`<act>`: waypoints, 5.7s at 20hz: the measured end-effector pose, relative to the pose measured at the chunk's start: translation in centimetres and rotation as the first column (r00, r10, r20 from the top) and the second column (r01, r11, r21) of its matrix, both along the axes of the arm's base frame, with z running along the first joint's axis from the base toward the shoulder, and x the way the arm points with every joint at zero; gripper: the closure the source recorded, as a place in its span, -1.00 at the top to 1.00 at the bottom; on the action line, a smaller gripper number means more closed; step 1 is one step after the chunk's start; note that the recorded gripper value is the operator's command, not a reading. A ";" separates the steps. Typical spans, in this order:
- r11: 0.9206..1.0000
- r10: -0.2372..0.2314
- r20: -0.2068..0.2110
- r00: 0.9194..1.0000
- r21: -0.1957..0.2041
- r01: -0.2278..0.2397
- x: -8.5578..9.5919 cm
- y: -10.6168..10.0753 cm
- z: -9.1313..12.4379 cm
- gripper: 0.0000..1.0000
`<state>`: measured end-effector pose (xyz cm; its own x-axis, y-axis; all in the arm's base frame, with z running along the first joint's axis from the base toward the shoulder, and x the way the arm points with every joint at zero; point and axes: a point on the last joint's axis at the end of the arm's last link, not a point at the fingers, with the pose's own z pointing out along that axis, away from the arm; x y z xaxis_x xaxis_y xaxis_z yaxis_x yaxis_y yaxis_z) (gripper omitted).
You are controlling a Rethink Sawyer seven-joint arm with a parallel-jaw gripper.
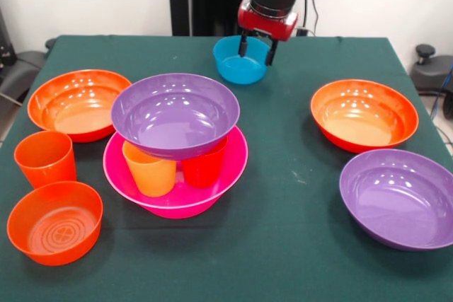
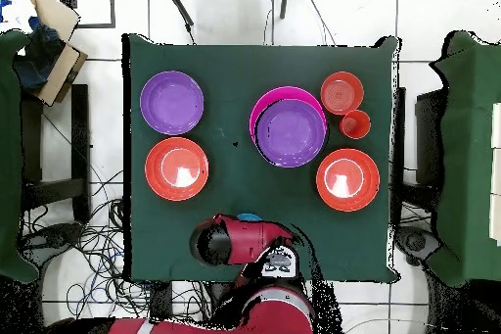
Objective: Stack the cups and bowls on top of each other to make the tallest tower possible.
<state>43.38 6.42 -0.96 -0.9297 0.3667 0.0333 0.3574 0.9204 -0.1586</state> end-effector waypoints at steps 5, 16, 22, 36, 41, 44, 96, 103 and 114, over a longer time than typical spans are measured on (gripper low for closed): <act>1.000 0.012 -0.003 1.000 0.011 -0.012 -0.1 0.6 -0.2 1.00; 0.999 0.033 -0.005 0.999 0.016 -0.033 -0.3 0.8 -0.3 1.00; 0.999 0.039 -0.006 0.999 0.017 -0.039 -0.3 0.9 -0.3 1.00; 0.998 0.023 -0.003 1.000 0.052 -0.022 0.2 0.4 -0.7 1.00; 0.997 0.031 -0.001 1.000 0.070 -0.030 0.3 0.2 -0.8 1.00; 0.996 0.045 -0.001 0.999 0.081 -0.045 0.2 0.1 -0.9 1.00; 0.991 0.060 -0.013 0.998 0.119 -0.058 0.4 -0.2 -1.6 1.00; 0.990 0.070 -0.042 0.997 0.128 -0.064 -0.7 0.0 -2.8 -1.00; 0.994 0.075 0.015 0.997 0.074 -0.076 2.5 -1.0 2.2 -1.00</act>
